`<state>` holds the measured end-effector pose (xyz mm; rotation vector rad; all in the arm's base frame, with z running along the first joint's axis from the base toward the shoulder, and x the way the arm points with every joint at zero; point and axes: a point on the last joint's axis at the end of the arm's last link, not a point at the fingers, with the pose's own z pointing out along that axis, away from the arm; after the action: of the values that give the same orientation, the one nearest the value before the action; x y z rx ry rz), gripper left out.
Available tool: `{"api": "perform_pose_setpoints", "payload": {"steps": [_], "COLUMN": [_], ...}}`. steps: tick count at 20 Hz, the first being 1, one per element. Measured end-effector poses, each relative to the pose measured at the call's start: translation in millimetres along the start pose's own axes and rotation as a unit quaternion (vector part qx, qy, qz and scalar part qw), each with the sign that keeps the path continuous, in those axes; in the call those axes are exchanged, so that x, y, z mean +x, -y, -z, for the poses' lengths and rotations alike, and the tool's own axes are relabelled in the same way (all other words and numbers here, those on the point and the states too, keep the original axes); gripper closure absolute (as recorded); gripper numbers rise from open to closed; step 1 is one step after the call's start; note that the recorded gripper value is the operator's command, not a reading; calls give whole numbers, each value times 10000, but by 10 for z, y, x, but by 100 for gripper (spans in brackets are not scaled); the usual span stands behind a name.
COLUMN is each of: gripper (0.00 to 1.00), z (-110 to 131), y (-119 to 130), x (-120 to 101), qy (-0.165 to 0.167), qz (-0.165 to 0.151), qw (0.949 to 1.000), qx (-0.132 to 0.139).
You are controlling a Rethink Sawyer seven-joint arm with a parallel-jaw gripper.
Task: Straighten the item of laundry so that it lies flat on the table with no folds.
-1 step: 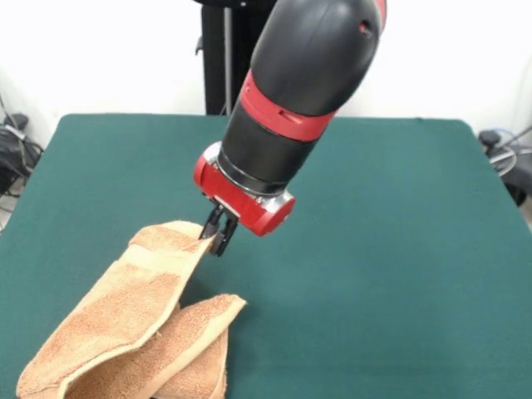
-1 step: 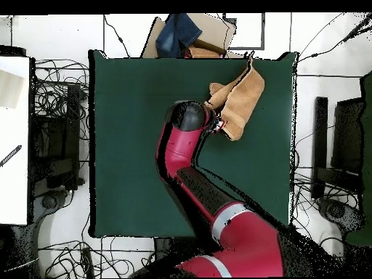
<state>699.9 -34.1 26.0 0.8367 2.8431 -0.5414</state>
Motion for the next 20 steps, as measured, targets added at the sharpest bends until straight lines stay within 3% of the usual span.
{"api": "perform_pose_setpoints", "payload": {"steps": [6, 20], "gripper": [100, 100], "z": [49, 197], "y": [-112, -219], "x": [101, 182], "qy": [-63, -258], "qz": [-41, -838], "qw": [10000, 9961], "qx": [-7, -35]}}
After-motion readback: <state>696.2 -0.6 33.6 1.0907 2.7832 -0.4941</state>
